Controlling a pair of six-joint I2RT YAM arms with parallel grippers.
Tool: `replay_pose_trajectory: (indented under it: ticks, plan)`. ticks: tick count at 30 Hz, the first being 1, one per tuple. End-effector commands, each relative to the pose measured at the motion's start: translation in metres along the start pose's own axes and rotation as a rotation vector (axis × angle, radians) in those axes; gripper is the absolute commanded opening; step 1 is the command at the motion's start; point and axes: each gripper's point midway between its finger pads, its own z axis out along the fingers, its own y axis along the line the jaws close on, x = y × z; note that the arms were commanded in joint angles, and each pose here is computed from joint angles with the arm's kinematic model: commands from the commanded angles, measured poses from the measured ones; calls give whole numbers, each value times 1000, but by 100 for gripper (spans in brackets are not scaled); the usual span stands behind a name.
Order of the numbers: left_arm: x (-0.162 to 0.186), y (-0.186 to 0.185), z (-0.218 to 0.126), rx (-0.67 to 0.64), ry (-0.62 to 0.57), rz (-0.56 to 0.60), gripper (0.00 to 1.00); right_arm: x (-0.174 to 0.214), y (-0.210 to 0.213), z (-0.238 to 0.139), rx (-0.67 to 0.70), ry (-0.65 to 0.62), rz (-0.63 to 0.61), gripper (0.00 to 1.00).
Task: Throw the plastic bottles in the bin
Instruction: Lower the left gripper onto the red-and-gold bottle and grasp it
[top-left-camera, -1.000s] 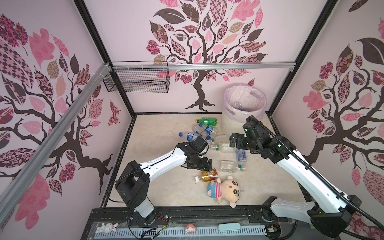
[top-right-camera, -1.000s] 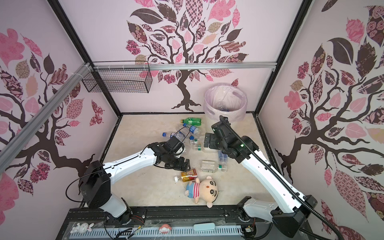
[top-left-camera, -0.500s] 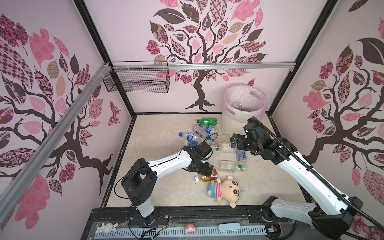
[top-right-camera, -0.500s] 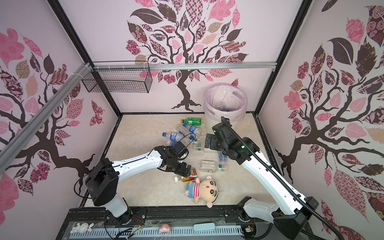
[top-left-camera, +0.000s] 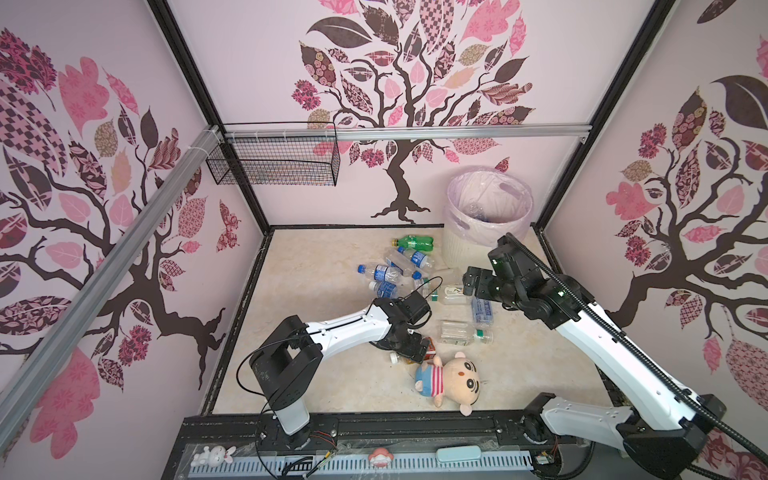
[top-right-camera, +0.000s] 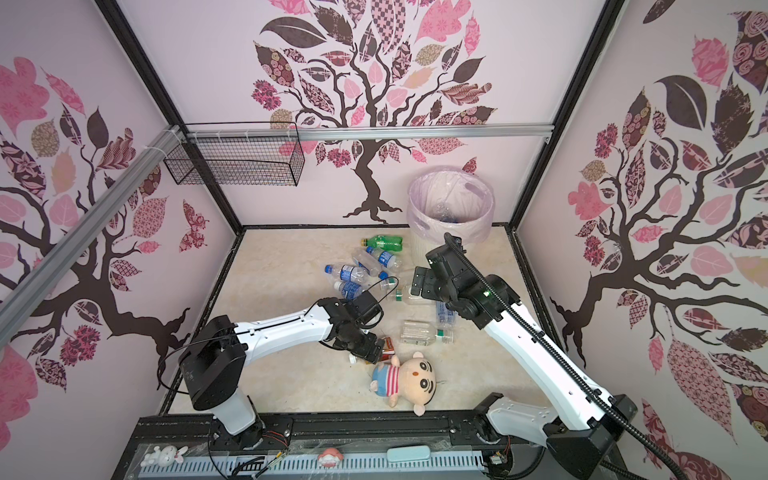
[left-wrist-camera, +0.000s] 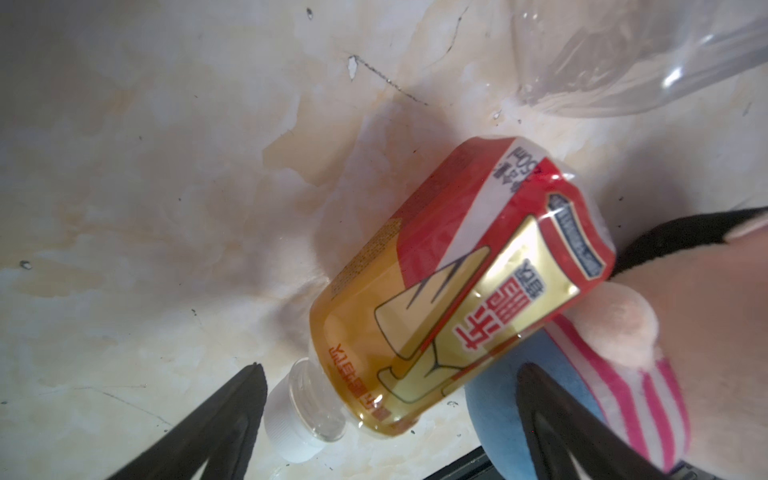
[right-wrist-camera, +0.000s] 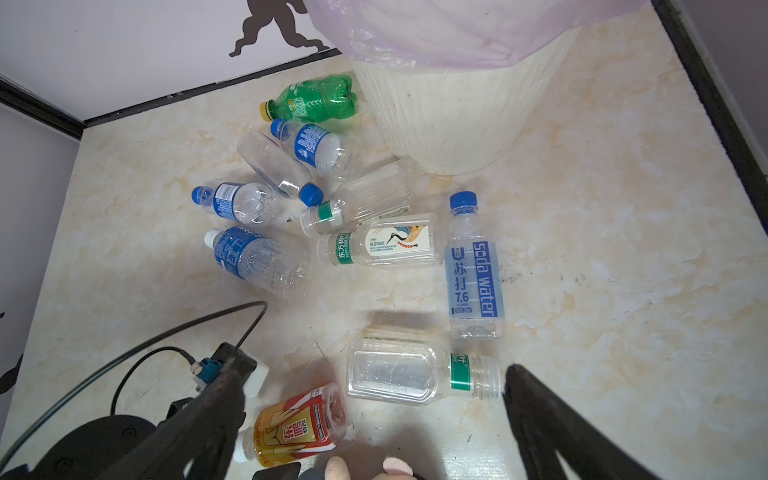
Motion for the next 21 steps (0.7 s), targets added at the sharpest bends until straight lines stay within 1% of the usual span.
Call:
replay_pose_trajectory:
  ticks: [1, 4, 9, 11, 15, 21]
  plan:
    - [0, 11, 3, -65, 11, -16, 97, -7, -6, -12, -1, -33, 16, 100]
    - [-3, 16, 5, -101, 11, -28, 97, -7, -6, -12, -4, -32, 20, 100]
    - [-4, 30, 14, -109, 51, -106, 97, -7, -6, -11, -5, -31, 21, 99]
    - [-9, 34, 12, -95, 36, -138, 97, -7, -7, -11, -2, -29, 18, 100]
    - [-21, 41, 5, -81, 0, -164, 97, -4, -7, -8, -4, -22, 19, 100]
    - [-29, 53, 7, -74, -7, -218, 97, -3, -5, -6, -13, -14, 22, 100]
